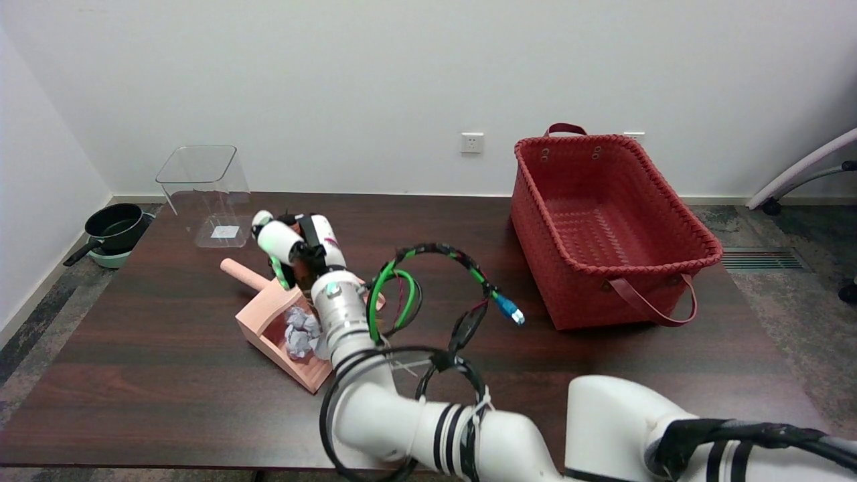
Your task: Sweep the paper ball into the dustpan.
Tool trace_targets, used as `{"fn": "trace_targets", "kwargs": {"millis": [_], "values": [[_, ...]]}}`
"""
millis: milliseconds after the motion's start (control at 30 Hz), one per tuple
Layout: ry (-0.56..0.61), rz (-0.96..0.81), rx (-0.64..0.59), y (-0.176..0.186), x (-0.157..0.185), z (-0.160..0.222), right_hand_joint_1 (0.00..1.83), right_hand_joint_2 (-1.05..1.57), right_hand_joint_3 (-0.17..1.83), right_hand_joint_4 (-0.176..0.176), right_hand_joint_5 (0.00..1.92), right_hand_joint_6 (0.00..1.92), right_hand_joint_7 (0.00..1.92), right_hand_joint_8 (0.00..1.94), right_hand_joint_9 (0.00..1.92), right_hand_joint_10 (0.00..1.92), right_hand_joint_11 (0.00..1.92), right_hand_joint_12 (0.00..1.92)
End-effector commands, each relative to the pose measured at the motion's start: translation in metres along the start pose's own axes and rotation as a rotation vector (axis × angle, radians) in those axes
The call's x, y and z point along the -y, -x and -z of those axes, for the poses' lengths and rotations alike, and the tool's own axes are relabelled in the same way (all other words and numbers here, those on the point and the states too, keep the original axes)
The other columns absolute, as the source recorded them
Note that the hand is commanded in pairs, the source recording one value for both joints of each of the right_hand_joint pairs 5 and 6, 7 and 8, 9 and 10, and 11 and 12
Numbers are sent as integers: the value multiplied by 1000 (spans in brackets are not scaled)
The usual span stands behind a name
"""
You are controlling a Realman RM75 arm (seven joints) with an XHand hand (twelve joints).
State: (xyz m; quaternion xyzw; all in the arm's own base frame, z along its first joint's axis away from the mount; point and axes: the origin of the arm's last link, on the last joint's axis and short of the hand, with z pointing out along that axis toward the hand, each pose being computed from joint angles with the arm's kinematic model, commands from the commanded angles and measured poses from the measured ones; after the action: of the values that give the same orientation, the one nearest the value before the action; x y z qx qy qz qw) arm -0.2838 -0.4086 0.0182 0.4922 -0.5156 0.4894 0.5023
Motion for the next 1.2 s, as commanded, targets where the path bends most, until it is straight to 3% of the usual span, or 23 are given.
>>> {"fn": "trace_targets", "kwargs": {"millis": [33, 567, 800, 1200], "values": [[-17, -322, 103, -15, 58, -50, 544, 1571, 1054, 0, 1920, 1920, 1920, 1920, 1920, 1920, 1833, 1833], [-145, -382, 72, -48, 86, -38, 587, 1571, 952, 0, 1920, 1920, 1920, 1920, 1920, 1920, 1844, 1844], [-246, -287, -2, -98, 81, -25, 648, 1571, 925, 0, 1920, 1920, 1920, 1920, 1920, 1920, 1844, 1844], [-305, -223, -27, -157, 88, 4, 708, 1571, 979, 0, 1920, 1920, 1920, 1920, 1920, 1920, 1821, 1821]]}}
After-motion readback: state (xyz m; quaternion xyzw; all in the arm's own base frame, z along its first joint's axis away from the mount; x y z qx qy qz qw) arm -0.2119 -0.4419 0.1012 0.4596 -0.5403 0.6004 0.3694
